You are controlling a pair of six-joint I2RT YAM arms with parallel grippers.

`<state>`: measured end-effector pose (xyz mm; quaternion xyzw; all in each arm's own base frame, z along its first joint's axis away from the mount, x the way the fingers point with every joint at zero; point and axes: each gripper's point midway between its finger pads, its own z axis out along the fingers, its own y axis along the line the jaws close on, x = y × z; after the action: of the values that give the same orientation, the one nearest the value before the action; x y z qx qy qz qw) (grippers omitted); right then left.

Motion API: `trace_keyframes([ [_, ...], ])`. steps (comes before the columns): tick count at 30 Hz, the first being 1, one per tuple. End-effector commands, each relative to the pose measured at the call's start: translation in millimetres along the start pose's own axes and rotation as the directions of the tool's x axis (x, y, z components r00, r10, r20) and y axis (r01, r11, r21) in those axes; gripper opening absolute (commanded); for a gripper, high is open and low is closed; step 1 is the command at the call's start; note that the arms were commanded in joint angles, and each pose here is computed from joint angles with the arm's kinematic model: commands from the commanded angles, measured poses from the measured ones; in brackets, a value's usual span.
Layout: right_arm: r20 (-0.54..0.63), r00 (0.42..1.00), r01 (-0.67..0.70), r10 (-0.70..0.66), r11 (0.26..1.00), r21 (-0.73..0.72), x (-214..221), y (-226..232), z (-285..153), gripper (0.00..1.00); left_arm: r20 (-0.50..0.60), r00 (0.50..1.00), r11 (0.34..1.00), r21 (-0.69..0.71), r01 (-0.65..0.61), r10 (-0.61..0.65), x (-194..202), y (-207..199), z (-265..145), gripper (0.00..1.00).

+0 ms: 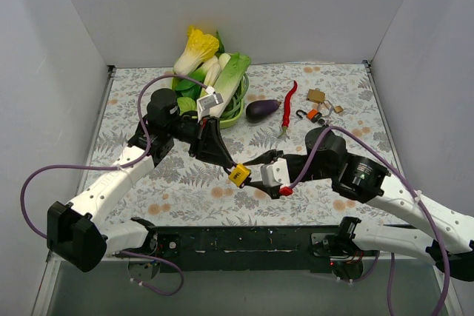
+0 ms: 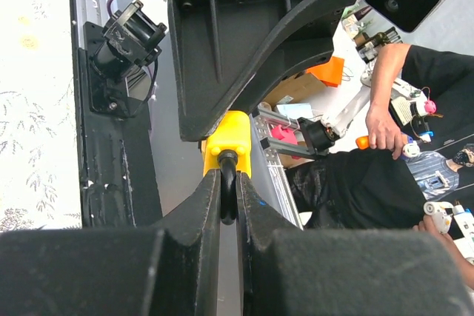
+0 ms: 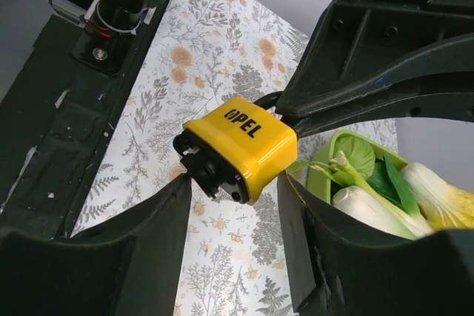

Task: Lock with the key
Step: Place the lock at the center of the board.

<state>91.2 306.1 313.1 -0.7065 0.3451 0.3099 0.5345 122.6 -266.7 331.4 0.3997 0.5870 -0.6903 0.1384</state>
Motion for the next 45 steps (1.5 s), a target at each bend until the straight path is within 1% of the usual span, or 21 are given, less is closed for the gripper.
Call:
trace_keyframes([
  [1,0.058,0.998,-0.012,0.012,1.0,-0.002,-21.3,-7.3,2.8,0.55,0.011,0.999,0.999,-0.01,-0.035,0.035,-2.4,-2.6,4.7,0.0],
  [2,0.057,0.998,-0.015,0.016,1.0,-0.003,-21.2,-7.2,3.0,0.51,0.008,0.999,0.999,-0.007,-0.043,0.043,-1.6,-2.9,5.6,0.0],
  [5,0.06,0.998,-0.033,0.034,0.999,-0.014,-22.1,-6.8,5.2,0.44,0.009,0.999,0.999,-0.015,-0.04,0.04,-0.5,0.3,8.8,0.0],
  [8,0.058,0.996,-0.062,0.064,0.998,-0.024,-22.7,-6.7,8.0,0.39,0.011,0.999,0.999,-0.023,-0.039,0.039,0.3,1.8,10.6,0.0],
  [10,0.053,0.994,-0.093,0.094,0.996,-0.016,-21.7,-8.6,9.4,0.38,0.014,0.999,0.999,-0.031,-0.043,0.044,0.2,2.8,11.7,0.0],
  [12,0.055,0.991,-0.119,0.12,0.993,-0.017,-23.3,-9.7,11.3,0.39,0.024,0.999,0.998,-0.05,-0.045,0.046,-1.5,6.2,12.0,0.0],
  [13,0.054,0.989,-0.14,0.14,0.99,-0.015,-23.6,-10.6,11.8,0.42,0.029,0.998,0.997,-0.058,-0.046,0.048,-2.0,7.5,12.0,0.0],
  [14,0.051,0.983,-0.177,0.178,0.984,-0.017,-23.4,-9.9,12.8,0.48,0.031,0.999,0.997,-0.068,-0.03,0.032,-0.6,9.2,11.9,0.0],
  [17,0.046,0.974,-0.22,0.22,0.975,-0.013,-24.1,-10.6,13.2,0.53,0.047,0.998,0.994,-0.105,-0.03,0.035,-1.0,14.7,11.5,0.0],
  [19,0.042,0.972,-0.233,0.233,0.973,-0.005,-22.5,-11.1,12.9,0.54,0.057,0.998,0.992,-0.123,-0.029,0.037,-1.9,17.3,11.3,0.0],
  [23,0.047,0.971,-0.235,0.235,0.972,-0.002,-22.0,-12.0,12.8,0.41,0.062,0.997,0.989,-0.141,-0.045,0.055,-2.8,20.2,10.9,0.0],
  [32,0.035,0.951,-0.309,0.308,0.951,0.011,-16.3,-17.9,15.9,0.41,0.072,0.992,0.972,-0.221,-0.081,0.099,-3.5,29.0,8.0,0.0],
  [36,0.034,0.927,-0.374,0.373,0.925,0.067,-4.1,-33.2,12.2,0.4,0.079,0.993,0.969,-0.239,-0.065,0.086,-1.4,31.5,6.8,0.0],
  [37,0.032,0.921,-0.389,0.388,0.92,0.053,-1.1,-32.9,12.5,0.4,0.081,0.994,0.968,-0.243,-0.057,0.079,-0.5,31.8,6.9,0.0],
  [39,-0.011,0.905,-0.424,0.425,0.903,0.066,14.2,-33.4,7.5,0.48,0.094,0.994,0.966,-0.257,-0.029,0.055,-1.2,36.2,3.7,0.0],
  [40,-0.031,0.902,-0.429,0.431,0.901,0.063,19.8,-30.8,6.2,0.52,0.106,0.994,0.968,-0.251,0.004,0.023,-1.5,36.2,1.6,0.0],
  [41,-0.069,0.894,-0.439,0.443,0.896,0.059,29.1,-24.6,2.6,0.62,0.119,0.993,0.967,-0.252,0.035,-0.005,1.1,40.4,-1.3,0.0],
  [42,-0.092,0.89,-0.441,0.446,0.895,0.068,36.6,-23.4,-1.1,0.66,0.151,0.988,0.961,-0.272,0.04,0.001,-5.4,45.4,-10.0,0.0],
  [44,-0.134,0.886,-0.437,0.444,0.896,0.079,47.6,-14.5,-8.7,0.74,0.188,0.981,0.955,-0.281,0.091,-0.038,-8.2,51.7,-18.5,0.0],
  [45,-0.163,0.881,-0.436,0.444,0.896,0.081,54.9,-9.0,-12.4,0.76,0.209,0.978,0.953,-0.291,0.09,-0.029,-13.3,54.3,-24.2,0.0],
])
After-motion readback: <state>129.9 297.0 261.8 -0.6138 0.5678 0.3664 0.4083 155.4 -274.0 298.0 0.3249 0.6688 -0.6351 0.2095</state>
